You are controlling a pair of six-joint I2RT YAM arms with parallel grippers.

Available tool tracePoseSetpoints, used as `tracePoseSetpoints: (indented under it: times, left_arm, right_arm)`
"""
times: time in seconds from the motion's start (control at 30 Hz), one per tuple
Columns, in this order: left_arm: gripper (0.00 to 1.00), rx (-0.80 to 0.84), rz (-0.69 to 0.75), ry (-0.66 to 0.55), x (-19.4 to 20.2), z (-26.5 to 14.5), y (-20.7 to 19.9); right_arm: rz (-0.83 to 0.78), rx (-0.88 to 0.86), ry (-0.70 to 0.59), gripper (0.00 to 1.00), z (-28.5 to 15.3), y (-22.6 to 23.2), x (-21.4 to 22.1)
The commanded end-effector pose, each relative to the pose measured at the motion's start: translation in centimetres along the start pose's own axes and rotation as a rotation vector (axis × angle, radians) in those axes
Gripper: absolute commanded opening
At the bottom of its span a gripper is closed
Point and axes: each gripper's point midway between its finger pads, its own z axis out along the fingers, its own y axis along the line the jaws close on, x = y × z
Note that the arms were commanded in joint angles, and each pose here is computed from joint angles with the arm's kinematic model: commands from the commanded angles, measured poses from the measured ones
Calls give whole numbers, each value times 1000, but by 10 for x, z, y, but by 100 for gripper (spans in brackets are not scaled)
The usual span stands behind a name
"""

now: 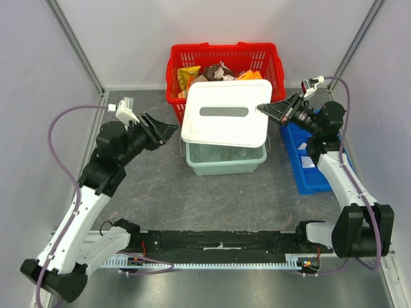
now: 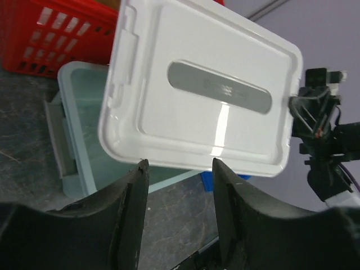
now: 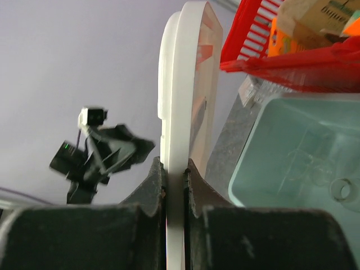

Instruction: Organize the chemistry lab equipment

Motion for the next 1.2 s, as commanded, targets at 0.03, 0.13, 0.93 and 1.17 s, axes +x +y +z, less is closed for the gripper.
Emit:
tracePoseSetpoints:
  times: [0.03, 0.13, 0.93, 1.17]
  left_arm:
    - [53, 2, 44, 190, 11, 14, 27]
    - [52, -18, 77, 191, 6, 23, 35]
    - [36, -4, 27, 308, 42, 73, 72]
    - [32, -19, 9, 344, 58, 82, 88]
  right_arm:
    - [-75, -92, 178, 0, -6, 31, 17]
    - [-59, -60, 199, 0, -6, 22, 20]
    - [26, 110, 265, 0, 13, -57, 20]
    - [12, 156, 262, 5, 14, -72, 18]
